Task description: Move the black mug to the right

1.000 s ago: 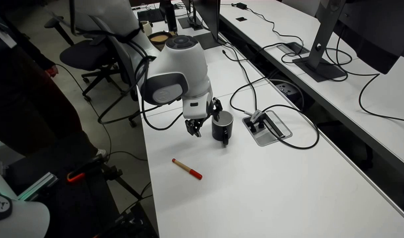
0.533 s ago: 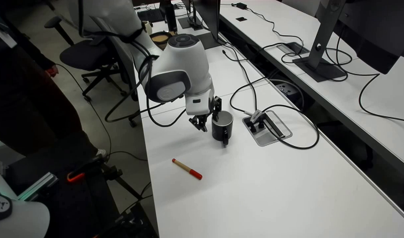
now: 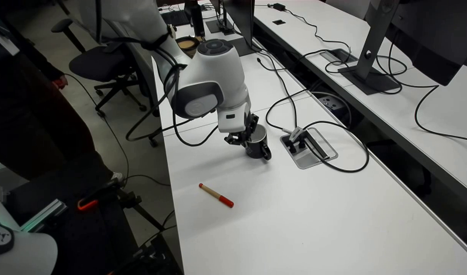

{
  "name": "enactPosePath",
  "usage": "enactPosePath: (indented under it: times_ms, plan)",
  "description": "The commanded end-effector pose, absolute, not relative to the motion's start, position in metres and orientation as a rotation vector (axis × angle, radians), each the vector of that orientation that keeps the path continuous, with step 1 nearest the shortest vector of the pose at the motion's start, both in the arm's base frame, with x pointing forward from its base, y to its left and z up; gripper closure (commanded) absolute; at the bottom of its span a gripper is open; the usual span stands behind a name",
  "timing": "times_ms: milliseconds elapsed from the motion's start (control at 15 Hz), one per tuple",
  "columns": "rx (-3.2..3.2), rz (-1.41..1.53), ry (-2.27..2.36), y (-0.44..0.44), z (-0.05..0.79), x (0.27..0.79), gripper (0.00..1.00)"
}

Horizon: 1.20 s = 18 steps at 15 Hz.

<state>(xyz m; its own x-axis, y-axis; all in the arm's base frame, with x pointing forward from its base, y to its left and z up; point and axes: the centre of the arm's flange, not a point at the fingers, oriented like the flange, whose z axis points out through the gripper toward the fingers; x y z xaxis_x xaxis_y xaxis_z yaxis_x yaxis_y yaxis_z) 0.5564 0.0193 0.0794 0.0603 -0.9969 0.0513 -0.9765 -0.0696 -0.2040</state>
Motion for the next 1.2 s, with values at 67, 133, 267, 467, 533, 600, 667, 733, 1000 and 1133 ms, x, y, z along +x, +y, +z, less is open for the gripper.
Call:
enactPosePath:
  times_ms: [67,133,267,467,533,600,667,733,1000,1133]
  plan:
    - [-2.163,-0.292,2.087,0.017,0.076,0.563,0.98]
    - [-2.153,-0.291,2.093,0.016,0.077,0.562,0.98]
    - [-2.132,-0.290,2.108,0.014,0.081,0.563,0.98]
    - [-2.090,-0.314,2.129,0.002,0.095,0.564,0.98]
    - [-2.071,-0.336,2.136,-0.005,0.101,0.564,0.98]
    - [-2.055,-0.355,2.144,-0.011,0.106,0.566,0.98]
    - [-2.039,-0.384,2.151,-0.018,0.113,0.566,0.98]
    - [-2.028,-0.415,2.158,-0.025,0.118,0.568,0.98]
    - [-1.976,-0.519,2.212,-0.054,0.137,0.572,0.98]
    - [-1.970,-0.549,2.267,-0.070,0.139,0.572,0.98]
